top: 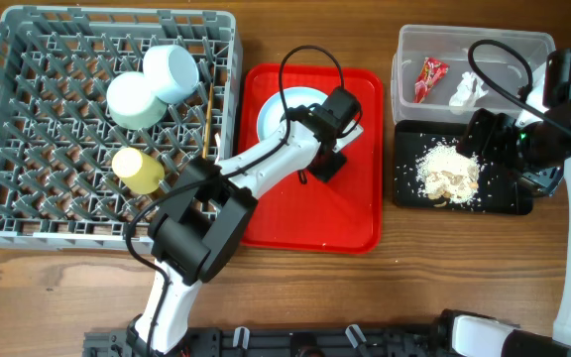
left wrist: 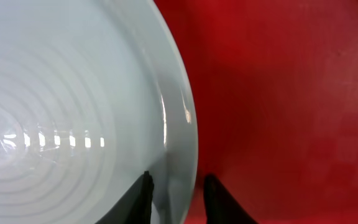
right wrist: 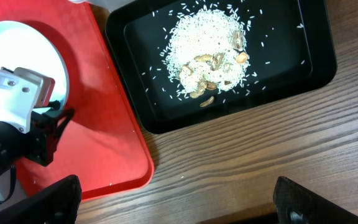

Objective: Sort waste into correct bins and load items into the dishwasher rack
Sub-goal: 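Reach the left gripper to the white plate edge and grip it, then lift the white plate with the left gripper toward the rack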

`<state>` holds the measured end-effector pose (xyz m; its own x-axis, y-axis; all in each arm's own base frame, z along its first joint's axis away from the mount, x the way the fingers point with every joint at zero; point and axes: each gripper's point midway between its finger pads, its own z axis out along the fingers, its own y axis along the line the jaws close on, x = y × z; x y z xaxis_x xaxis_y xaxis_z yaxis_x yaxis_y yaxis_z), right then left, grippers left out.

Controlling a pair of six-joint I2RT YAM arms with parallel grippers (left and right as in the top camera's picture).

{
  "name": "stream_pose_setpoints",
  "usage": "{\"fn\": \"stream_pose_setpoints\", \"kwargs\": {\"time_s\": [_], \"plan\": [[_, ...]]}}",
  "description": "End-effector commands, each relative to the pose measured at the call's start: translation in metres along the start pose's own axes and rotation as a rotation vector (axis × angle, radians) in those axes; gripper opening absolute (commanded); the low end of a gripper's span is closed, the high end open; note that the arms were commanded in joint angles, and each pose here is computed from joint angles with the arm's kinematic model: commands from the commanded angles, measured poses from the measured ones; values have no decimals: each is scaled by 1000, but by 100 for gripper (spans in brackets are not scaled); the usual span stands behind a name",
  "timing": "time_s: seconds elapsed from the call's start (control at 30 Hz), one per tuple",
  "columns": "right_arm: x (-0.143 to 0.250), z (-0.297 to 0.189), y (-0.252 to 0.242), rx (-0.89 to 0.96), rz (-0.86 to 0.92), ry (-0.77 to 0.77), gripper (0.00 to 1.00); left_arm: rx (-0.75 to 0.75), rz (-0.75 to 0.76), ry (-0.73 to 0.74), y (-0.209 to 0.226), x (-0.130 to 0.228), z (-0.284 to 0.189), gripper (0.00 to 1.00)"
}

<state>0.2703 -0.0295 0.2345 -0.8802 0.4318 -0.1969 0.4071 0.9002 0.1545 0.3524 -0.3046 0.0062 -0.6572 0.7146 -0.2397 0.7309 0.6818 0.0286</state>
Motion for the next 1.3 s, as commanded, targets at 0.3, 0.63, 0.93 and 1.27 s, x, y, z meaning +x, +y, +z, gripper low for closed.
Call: {"fn": "stream_pose_setpoints", "kwargs": {"time_s": [0.3,0.63,0.93,1.27], "plan": [[-3,-6,1,-13,-17,-21,100,-263,27,51,35,13,8,4],[-3,-6,1,-13,-16,-19,100,-526,104,-8,45,-6,-38,4],[-2,-6,1,-12,-16,-17,99,-513,26,-199,43,-31,-116,4],[-2,-6,1,-12,-16,-16,100,-213,-278,-471,72,-42,-203,4]]}}
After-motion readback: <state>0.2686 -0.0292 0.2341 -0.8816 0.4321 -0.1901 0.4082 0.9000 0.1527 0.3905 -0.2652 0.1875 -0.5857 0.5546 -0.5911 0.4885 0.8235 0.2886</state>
